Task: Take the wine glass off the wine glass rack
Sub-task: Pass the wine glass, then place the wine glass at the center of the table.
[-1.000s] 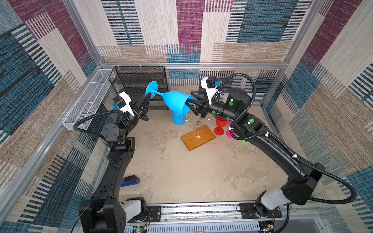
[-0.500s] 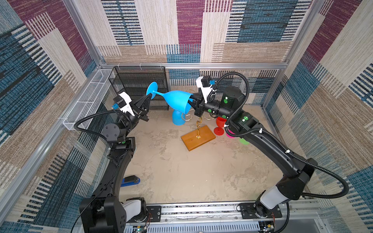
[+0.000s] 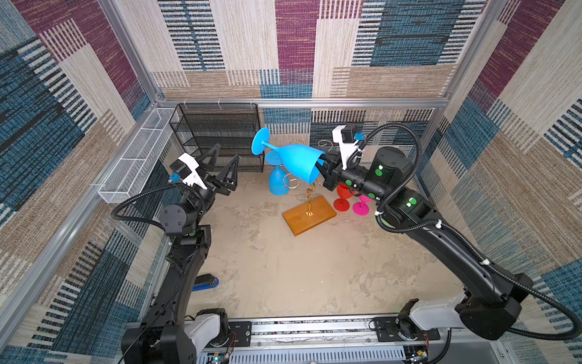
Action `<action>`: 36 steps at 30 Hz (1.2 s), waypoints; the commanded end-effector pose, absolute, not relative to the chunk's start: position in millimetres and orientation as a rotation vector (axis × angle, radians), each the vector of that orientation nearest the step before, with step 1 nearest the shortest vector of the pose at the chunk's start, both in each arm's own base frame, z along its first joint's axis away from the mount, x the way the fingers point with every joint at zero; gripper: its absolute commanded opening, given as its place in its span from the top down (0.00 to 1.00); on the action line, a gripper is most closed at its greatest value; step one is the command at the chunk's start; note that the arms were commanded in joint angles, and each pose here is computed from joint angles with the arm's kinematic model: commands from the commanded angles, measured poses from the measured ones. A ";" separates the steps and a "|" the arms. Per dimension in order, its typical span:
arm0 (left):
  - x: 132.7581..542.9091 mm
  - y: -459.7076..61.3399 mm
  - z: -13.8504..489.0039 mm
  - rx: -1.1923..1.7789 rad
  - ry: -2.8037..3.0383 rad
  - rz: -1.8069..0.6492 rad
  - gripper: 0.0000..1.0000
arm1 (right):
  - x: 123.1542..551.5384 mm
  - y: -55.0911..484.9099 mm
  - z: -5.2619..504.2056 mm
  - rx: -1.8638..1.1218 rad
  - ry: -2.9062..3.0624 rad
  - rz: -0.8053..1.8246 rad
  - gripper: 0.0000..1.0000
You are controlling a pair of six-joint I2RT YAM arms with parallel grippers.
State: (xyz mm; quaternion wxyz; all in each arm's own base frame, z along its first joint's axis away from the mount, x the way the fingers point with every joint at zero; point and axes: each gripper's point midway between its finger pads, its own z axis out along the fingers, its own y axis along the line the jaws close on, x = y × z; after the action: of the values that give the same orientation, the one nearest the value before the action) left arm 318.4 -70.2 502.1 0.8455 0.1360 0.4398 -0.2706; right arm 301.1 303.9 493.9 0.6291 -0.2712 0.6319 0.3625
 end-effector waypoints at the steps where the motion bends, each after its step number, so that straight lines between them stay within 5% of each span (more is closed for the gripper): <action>1: 331.9 -35.4 497.0 0.065 0.990 -0.501 0.21 | 295.5 285.6 477.8 -0.605 1.516 0.757 1.00; 19: 351.8 -4.8 449.0 -0.109 1.170 -0.483 0.16 | 222.1 299.1 294.5 -0.910 2.228 0.522 1.00; 28: 355.8 6.5 438.6 -0.125 1.208 -0.400 0.17 | 188.9 221.2 212.1 -0.622 2.730 0.226 1.00; 36: 366.1 10.5 414.7 -0.151 1.319 -0.375 0.17 | 215.1 151.2 215.3 -0.278 2.770 0.094 1.00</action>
State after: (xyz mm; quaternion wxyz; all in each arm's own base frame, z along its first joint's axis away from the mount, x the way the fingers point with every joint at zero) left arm 361.9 5.8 424.4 0.7836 -0.0644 0.5869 -0.1934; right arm 208.7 170.5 217.9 0.1779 -0.1360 0.9726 0.0622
